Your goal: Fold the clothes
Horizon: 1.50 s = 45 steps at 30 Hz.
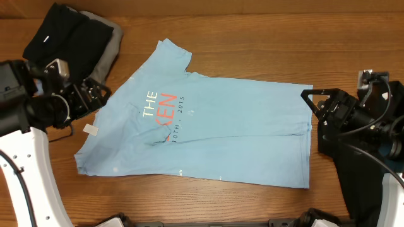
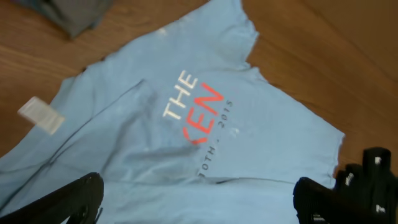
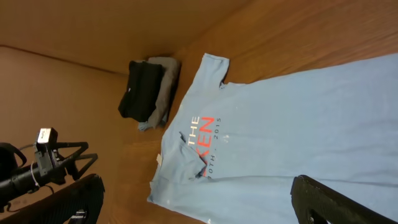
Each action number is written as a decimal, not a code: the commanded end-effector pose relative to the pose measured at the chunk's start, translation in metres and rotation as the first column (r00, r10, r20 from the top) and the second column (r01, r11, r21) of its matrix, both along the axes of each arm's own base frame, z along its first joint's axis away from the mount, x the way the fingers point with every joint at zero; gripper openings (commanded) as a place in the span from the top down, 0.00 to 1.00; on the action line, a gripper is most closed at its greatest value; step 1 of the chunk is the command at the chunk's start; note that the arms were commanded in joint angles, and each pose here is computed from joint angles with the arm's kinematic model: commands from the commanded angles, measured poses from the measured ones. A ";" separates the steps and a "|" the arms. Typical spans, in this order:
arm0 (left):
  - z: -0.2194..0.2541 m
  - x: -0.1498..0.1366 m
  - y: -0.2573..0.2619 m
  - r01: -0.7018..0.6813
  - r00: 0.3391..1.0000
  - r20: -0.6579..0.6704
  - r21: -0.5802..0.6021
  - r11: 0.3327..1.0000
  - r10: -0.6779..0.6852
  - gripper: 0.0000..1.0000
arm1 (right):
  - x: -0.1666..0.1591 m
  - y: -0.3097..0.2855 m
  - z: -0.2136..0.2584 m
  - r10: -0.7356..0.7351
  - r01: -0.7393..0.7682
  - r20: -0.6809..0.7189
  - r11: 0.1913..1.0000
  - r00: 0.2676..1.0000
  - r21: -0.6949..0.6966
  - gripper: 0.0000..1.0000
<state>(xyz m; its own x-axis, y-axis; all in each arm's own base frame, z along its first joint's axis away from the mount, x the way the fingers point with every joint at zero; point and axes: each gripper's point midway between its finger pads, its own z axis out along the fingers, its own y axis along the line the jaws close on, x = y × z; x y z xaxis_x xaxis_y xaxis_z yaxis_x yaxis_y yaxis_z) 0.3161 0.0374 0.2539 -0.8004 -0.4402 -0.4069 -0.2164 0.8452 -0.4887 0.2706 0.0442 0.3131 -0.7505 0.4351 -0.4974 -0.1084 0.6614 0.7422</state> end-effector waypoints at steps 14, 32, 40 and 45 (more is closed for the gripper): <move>0.007 0.087 -0.085 0.258 0.952 0.094 0.260 0.930 -0.291 0.00 | 0.068 -0.044 -0.038 -0.115 0.111 -0.054 0.990 0.992 -0.085 0.00; -0.120 0.248 -0.084 0.313 0.935 0.049 0.347 0.884 -0.351 0.04 | 0.079 -0.078 -0.123 -0.271 0.223 -0.388 0.961 0.881 -0.164 0.06; -0.180 0.286 -0.112 0.332 0.916 0.103 0.354 0.875 -0.389 0.07 | 0.066 -0.074 -0.131 -0.260 0.208 -0.447 0.965 0.856 -0.162 0.07; -0.199 0.289 -0.112 0.314 0.926 0.072 0.402 0.860 -0.372 0.07 | 0.059 -0.081 -0.138 -0.297 0.217 -0.472 0.952 0.830 -0.217 0.07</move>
<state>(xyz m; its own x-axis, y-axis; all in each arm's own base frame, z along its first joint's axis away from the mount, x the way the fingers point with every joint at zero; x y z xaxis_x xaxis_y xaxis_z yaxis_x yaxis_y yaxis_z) 0.5969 -0.0763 0.0638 -0.8031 0.0344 -0.5949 0.1773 0.9669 -0.1834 0.3271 -0.0278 0.1707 -0.7908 0.5983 -0.1287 0.4306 0.6935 0.5776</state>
